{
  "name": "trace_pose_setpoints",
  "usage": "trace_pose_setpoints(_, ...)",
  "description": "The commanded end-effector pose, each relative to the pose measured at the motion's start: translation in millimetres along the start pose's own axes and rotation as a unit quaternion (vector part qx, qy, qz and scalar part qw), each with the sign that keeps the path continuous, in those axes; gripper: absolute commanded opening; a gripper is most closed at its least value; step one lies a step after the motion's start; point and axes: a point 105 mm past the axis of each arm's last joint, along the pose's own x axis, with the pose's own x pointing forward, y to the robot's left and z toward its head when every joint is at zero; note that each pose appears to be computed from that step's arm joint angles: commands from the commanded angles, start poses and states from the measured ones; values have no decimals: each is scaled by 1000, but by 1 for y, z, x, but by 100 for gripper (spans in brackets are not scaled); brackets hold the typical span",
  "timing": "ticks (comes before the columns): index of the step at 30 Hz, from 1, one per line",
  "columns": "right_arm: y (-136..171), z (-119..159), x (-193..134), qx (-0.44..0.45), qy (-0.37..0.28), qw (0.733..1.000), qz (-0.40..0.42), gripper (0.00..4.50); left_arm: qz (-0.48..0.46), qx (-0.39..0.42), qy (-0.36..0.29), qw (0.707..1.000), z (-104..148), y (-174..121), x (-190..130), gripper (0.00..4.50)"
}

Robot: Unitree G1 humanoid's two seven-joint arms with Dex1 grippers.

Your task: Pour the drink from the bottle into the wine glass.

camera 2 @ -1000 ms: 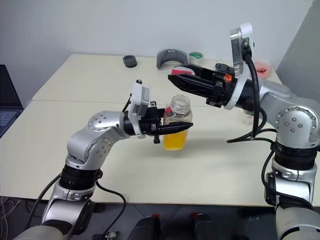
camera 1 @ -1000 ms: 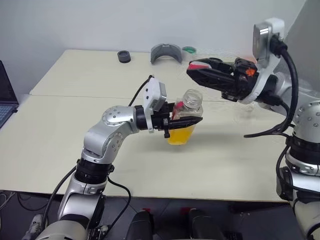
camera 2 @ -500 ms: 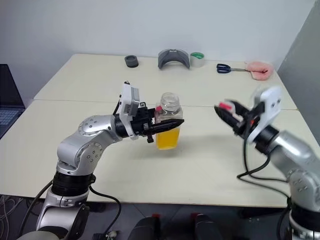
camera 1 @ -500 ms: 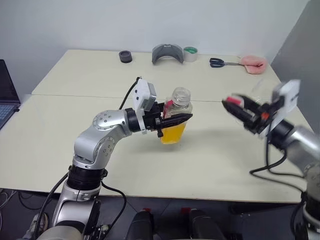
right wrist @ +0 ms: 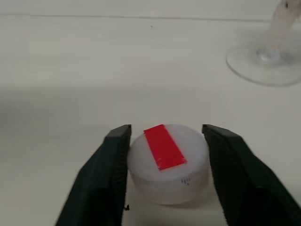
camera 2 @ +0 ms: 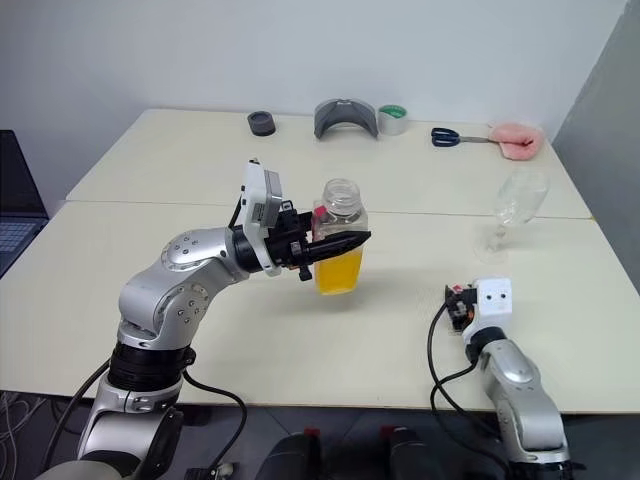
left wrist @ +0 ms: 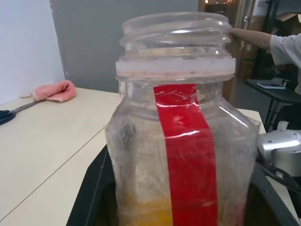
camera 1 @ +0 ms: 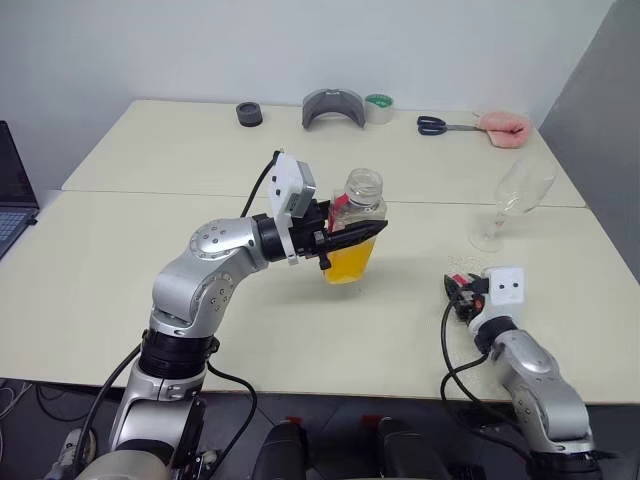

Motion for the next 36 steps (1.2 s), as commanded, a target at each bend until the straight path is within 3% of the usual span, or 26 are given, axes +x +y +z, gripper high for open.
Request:
trace_pose_setpoints(1, -4, 14, -3, -2, -26, 1000, -10, 369, -5, 34, -26, 999, 20, -2, 2, 175)
trace_pose_setpoints(3, -5, 16, -3, -2, -28, 1000, -11, 447, -6, 34, -26, 999, 19, -2, 2, 175)
trace_pose_setpoints(11, 5, 50, -15, -20, -68, 997, 31, 447, -6, 34, -30, 999, 19, -2, 4, 175)
trace_pose_setpoints(15, 29, 70, -31, -72, -66, 981, 166, 447, 28, 40, -28, 998, 19, 11, 0, 175)
trace_pose_setpoints(19, 63, 110, -63, -66, -96, 926, 360, 447, 132, 65, -16, 989, 16, 45, -8, 175)
trace_pose_setpoints(27, 97, 156, -71, -79, -132, 875, 460, 447, 346, 120, 2, 930, 16, 117, -47, 175)
trace_pose_setpoints(32, 110, 162, -65, -80, -138, 864, 478, 447, 462, 140, -18, 875, 16, 151, -82, 175)
trace_pose_setpoints(36, 116, 161, -64, -93, -137, 856, 490, 447, 506, 142, -43, 850, 13, 166, -101, 175)
